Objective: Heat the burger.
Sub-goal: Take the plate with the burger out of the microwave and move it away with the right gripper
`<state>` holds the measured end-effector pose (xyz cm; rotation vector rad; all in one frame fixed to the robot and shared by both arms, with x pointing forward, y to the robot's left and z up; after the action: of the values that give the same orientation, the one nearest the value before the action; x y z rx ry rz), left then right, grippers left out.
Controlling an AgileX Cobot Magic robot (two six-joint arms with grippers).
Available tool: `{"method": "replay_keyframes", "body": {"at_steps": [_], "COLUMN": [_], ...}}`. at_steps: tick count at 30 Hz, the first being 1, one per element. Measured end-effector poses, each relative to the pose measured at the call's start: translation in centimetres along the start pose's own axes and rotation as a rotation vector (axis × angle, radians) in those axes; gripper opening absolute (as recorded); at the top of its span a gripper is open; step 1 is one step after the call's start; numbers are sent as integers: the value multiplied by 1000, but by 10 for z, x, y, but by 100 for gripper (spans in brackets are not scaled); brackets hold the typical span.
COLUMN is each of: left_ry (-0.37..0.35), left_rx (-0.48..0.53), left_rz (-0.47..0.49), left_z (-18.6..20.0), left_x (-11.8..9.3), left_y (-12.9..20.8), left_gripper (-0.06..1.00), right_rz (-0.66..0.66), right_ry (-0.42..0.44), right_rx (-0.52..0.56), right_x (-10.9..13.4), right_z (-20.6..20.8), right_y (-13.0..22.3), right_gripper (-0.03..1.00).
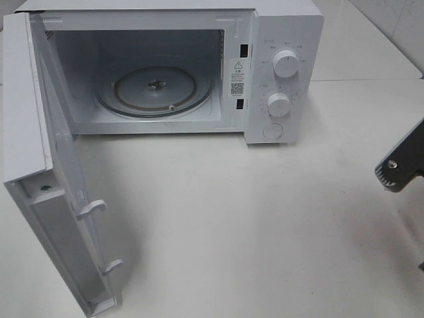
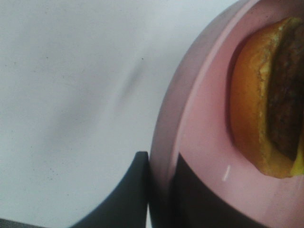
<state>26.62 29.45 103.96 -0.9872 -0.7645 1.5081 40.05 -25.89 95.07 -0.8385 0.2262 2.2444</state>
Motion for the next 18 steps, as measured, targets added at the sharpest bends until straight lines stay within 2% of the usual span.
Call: {"method": "replay_keyframes", "body": {"at_steps": [8,15,18], "left_ry": [0,0,0], "left_rx": [0,0,0], "left_rz": [0,0,0], "left_z": [0,0,0], "left_x": [0,0,0], "left_y": [0,0,0], "left_gripper": [97,97,97], "right_rz": [-95,-263,-290], "right_ry": [10,60,84], "right_rx": [62,98,103], "right_x": [3,8,9], "right_z": [-8,-21,-26], "right_y": [-23,-31,-33], "right_gripper": [10,10,10]}}
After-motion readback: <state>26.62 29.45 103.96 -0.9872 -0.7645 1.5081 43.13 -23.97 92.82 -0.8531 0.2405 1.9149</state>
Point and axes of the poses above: a point on each arm's last joint axis where the gripper is mounted, z pointing back along that axis away from the gripper, x along the wrist's bending axis when the last joint is at zero, y = z × x, the point moved 4 cm from there along -z, pointing out along that axis toward the gripper, and after that the axes turned 8 degrees about z, right-handed, at the moved point
